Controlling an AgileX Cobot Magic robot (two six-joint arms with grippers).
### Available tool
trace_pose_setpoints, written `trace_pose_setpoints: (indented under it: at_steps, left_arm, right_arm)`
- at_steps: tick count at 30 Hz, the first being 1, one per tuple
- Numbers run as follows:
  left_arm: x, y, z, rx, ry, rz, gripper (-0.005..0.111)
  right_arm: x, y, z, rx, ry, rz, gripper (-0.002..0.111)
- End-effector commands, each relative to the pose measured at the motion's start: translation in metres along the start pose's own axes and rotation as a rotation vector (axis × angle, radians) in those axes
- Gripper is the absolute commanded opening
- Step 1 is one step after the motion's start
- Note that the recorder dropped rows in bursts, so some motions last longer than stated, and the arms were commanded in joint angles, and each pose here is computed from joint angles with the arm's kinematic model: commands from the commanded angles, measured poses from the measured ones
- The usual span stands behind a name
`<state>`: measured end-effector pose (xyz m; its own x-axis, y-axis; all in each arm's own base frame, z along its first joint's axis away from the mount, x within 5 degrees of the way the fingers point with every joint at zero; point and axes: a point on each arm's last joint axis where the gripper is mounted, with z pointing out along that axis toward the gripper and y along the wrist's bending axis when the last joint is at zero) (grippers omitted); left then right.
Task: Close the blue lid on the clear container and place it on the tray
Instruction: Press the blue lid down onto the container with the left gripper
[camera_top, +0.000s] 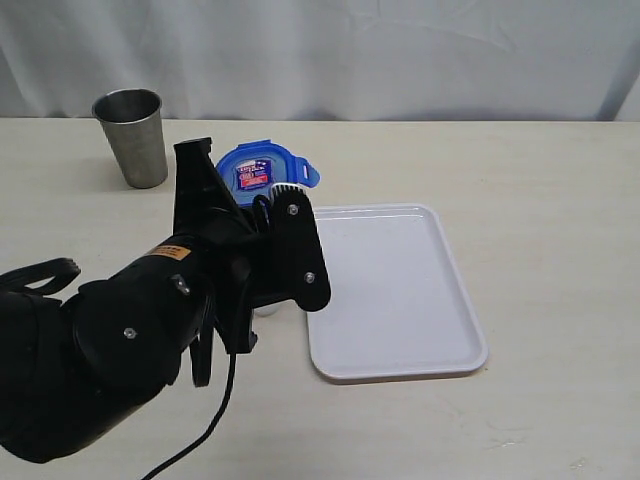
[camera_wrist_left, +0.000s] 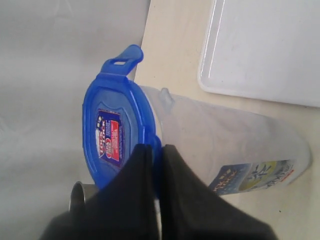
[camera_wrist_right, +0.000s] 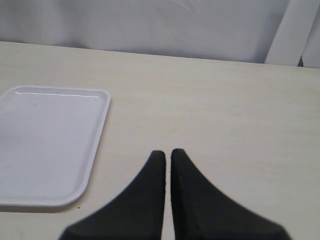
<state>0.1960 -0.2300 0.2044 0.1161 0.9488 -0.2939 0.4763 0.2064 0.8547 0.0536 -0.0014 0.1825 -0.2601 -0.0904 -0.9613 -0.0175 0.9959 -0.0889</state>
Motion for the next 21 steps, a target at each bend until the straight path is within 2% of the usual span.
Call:
trace_pose_setpoints:
  at_steps: [1,7,15,21]
  left_arm:
    - [0.0003,-0.0019,-0.0011,0.011,0.003,0.023,0.0]
    - [0.0004,-0.002,-0.0011,0.012,0.004,0.021,0.003]
    - [0.0018,-0.0025,-0.0012,0.017,0.019,0.004,0.038]
    - [0.0054,0.0023,-0.0013,-0.036,0.059,0.0,0.048]
  right_arm:
    - [0.0004,0.0,0.0,0.0,-0.006,-0.001,0.004]
    - [0.0004,0.0,0.0,0.0,-0.006,-0.001,0.004]
    - [0.0004,0.0,0.0,0.0,-0.006,-0.001,0.004]
    - [0.0004,0.0,0.0,0.0,-0.006,-0.001,0.004]
